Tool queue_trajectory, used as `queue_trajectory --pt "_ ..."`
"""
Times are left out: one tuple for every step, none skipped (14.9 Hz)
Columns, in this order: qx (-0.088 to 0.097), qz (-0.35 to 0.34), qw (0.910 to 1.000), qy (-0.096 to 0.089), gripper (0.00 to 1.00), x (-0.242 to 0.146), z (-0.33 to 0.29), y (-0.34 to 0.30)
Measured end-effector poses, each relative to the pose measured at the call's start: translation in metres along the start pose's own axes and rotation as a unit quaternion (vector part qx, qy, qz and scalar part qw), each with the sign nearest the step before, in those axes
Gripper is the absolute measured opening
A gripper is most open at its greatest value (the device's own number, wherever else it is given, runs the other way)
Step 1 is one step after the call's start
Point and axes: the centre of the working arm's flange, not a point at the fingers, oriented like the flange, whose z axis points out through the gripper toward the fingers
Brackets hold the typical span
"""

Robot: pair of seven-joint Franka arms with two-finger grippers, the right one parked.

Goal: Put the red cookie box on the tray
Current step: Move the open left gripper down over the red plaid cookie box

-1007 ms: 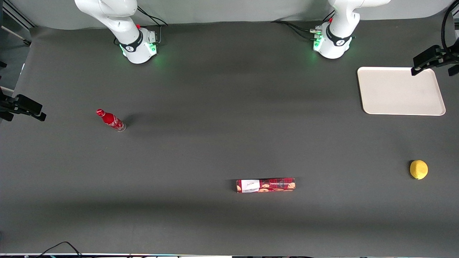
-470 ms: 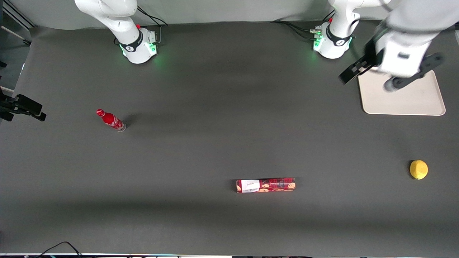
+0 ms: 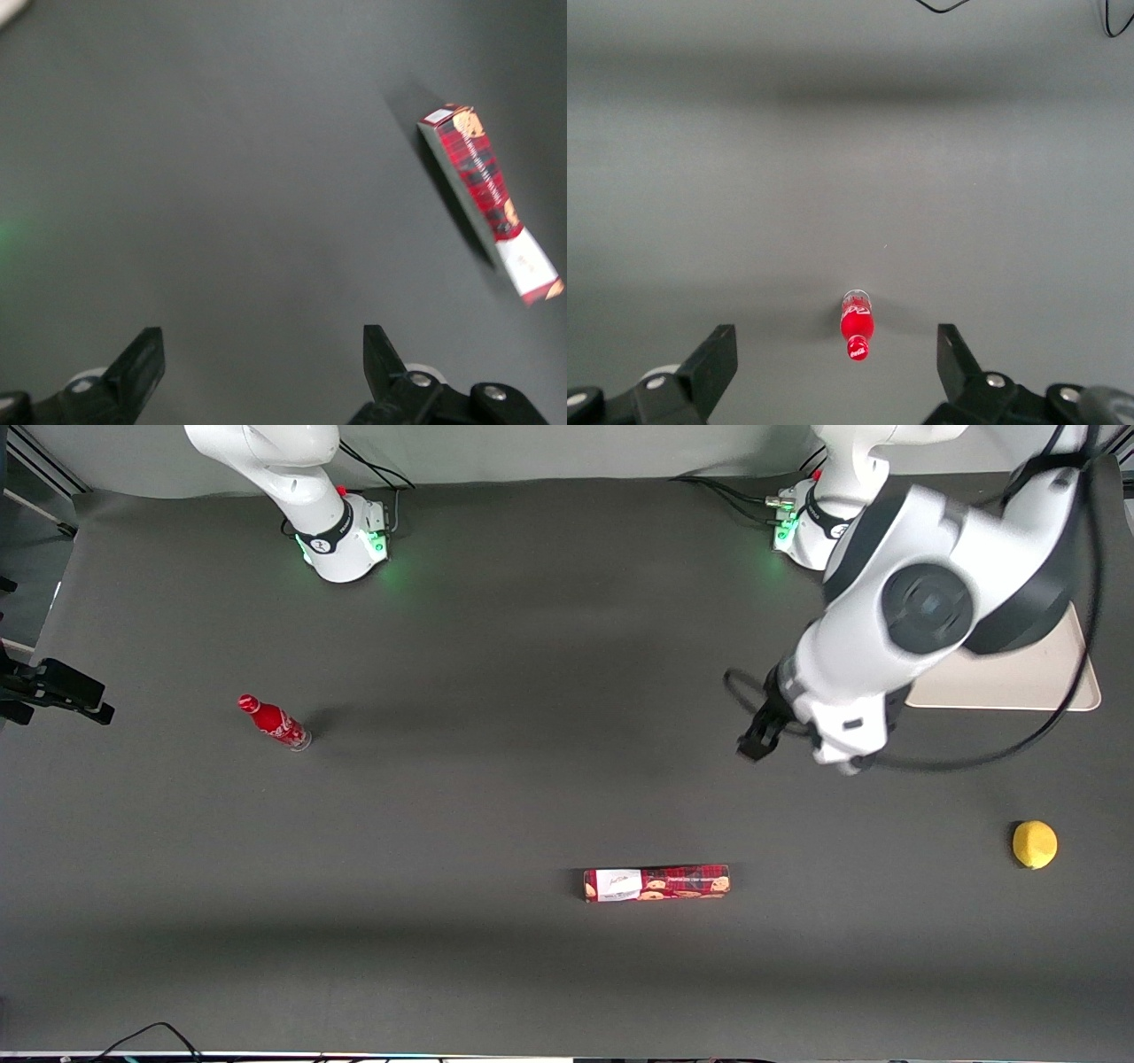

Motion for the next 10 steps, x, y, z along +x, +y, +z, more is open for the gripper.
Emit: queue_trajectory --pt "-0.006 -0.021 0.9998 0.003 1.0 0.002 0.016 0.011" --pt "-0.012 -0.043 0.999 0.01 1.0 0.004 0.031 0.022" --pt "-0.021 -0.063 0.9976 0.019 1.0 0.005 0.045 0.032" --pt "-0.03 -0.082 0.9958 0.027 1.0 0.005 0.059 0.042" --pt "-0.038 -0.099 0.9938 0.034 1.0 0.004 0.074 0.05" --pt "-0.047 -0.112 0.9919 0.038 1.0 0.004 0.086 0.059" --pt "-0.058 -0.118 0.9906 0.039 1.0 0.003 0.095 0.067" --pt "-0.069 -0.123 0.9894 0.035 1.0 0.002 0.101 0.076" --pt "-0.077 -0.126 0.9884 0.034 1.0 0.001 0.106 0.085" --pt "-0.085 -0.128 0.9876 0.035 1.0 0.0 0.111 0.095"
